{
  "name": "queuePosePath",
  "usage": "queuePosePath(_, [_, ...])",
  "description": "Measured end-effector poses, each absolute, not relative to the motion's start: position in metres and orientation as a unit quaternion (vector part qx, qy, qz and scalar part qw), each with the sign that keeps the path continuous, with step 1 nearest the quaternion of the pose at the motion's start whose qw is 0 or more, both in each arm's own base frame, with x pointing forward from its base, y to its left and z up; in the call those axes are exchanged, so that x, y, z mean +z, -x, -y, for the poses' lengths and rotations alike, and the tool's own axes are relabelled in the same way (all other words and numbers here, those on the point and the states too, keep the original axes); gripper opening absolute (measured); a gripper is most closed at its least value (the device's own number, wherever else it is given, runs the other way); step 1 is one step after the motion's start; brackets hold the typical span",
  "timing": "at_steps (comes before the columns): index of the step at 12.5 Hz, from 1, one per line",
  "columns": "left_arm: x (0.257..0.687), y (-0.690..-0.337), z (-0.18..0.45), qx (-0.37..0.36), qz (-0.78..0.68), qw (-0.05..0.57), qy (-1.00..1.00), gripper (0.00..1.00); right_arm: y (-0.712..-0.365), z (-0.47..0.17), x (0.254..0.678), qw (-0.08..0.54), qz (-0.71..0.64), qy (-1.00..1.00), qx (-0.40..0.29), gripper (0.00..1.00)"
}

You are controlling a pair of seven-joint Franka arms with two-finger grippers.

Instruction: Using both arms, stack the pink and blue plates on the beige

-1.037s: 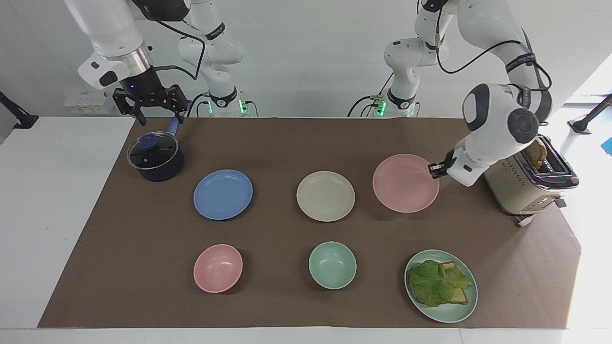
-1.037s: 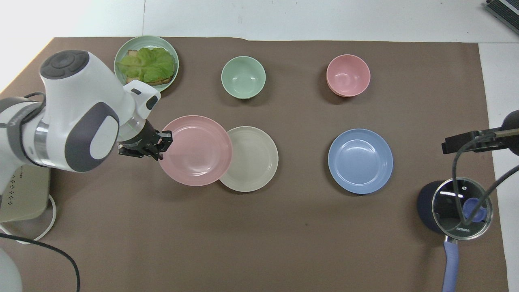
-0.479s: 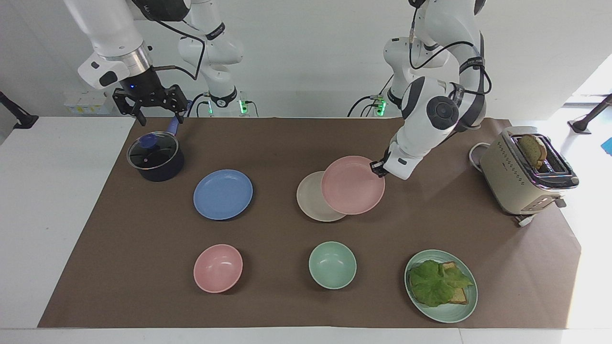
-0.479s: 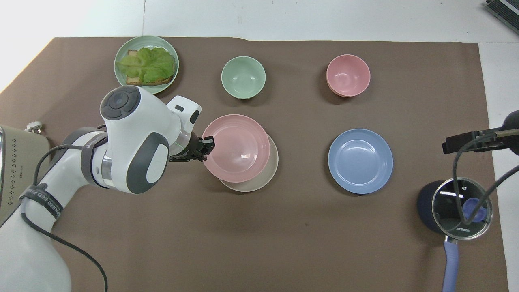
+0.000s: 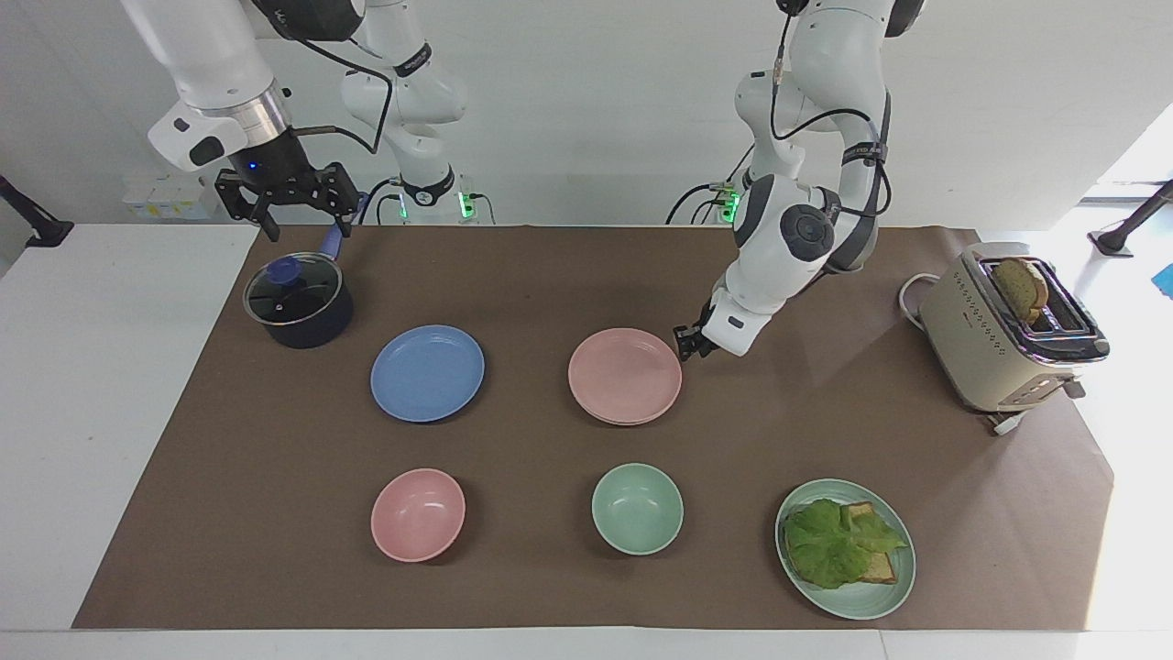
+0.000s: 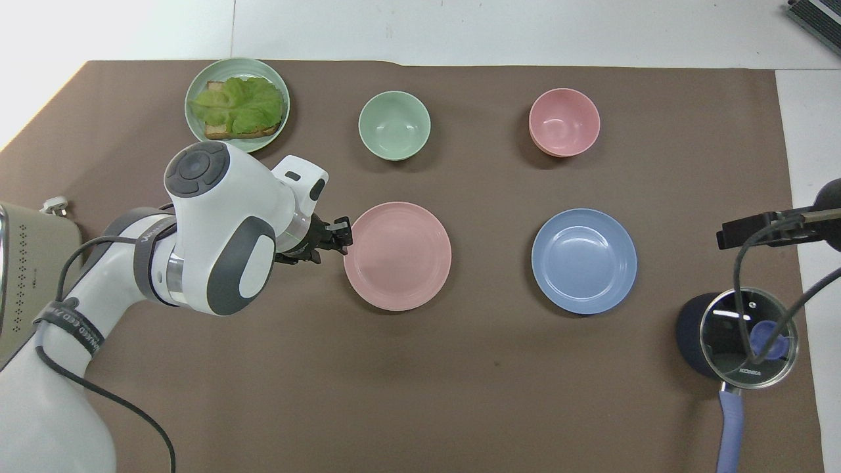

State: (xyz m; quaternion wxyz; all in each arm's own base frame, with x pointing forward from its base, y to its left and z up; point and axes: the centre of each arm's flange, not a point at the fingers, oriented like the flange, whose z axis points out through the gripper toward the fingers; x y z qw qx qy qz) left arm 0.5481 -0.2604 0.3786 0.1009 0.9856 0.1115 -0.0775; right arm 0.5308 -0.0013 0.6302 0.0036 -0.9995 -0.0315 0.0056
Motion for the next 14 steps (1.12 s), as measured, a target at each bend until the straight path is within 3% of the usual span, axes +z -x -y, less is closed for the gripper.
queuePosePath(3, [0.406,-0.576,0.211,-0.035,-0.094,0.074,-0.992,0.97,-0.531,0.001,0.63,0.004,0.031,0.999,0.006,1.0])
queuePosePath(4, [0.422,-0.588,0.184,-0.022,-0.083,0.065,-0.994,1.0,-0.531,0.001,0.63,0.004,0.031,0.999,0.006,1.0])
queuePosePath(8, [0.496,-0.609,0.066,0.006,0.003,0.039,-0.999,1.0,-0.531,0.001,0.63,0.004,0.031,0.999,0.006,1.0])
queuePosePath(11, [0.564,-0.605,0.044,0.029,0.054,-0.006,-0.998,1.0,-0.531,0.001,0.63,0.004,0.031,0.999,0.006,1.0])
queuePosePath(14, [0.596,-0.594,0.025,0.034,0.067,-0.012,-0.997,1.0,-0.531,0.001,0.63,0.004,0.031,0.999,0.006,1.0])
